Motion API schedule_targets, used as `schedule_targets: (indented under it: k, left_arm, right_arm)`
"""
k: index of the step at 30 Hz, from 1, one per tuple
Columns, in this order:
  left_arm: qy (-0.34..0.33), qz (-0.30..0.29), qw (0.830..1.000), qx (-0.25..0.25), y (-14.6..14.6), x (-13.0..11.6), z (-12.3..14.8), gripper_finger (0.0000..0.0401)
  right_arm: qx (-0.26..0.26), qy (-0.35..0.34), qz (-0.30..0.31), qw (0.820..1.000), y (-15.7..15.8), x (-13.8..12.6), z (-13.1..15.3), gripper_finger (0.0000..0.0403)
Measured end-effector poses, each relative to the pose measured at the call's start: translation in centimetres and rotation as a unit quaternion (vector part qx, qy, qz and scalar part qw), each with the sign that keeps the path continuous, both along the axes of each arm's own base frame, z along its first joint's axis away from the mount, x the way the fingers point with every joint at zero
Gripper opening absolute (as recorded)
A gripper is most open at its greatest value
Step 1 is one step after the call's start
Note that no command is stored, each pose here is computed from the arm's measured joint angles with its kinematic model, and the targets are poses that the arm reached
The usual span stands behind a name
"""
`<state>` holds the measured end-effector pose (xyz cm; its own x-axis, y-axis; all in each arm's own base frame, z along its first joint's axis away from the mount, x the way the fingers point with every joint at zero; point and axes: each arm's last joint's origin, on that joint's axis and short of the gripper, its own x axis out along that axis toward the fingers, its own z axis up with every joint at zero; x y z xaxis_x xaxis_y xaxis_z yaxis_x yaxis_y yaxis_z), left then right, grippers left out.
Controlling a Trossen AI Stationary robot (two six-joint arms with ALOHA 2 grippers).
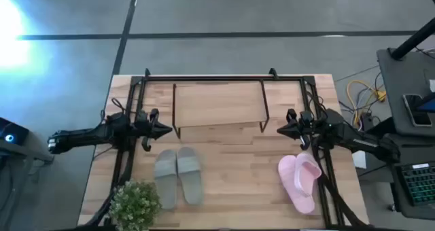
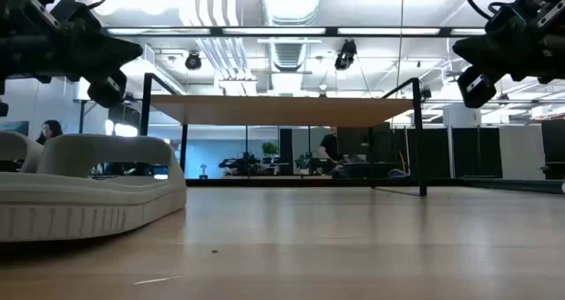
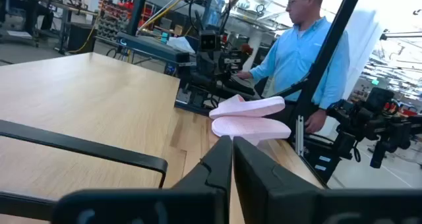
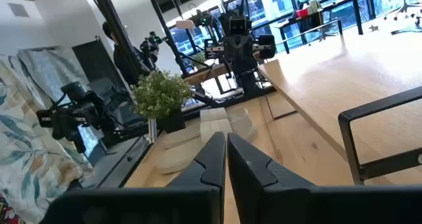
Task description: Pick and place slides into the shelf
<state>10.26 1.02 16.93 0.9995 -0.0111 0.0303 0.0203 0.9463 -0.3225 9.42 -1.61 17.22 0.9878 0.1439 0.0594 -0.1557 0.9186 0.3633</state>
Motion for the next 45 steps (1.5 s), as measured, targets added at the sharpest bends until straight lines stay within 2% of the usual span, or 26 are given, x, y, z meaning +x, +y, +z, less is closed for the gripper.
schedule_targets:
  k: [45]
  left_arm:
    - [0.0,0.0,1.0,0.0,0.0,0.0,0.0,0.0001]
  right_arm:
    - [0.008,-0.003,0.001,1.0,0.0,0.0,0.07,0.0011]
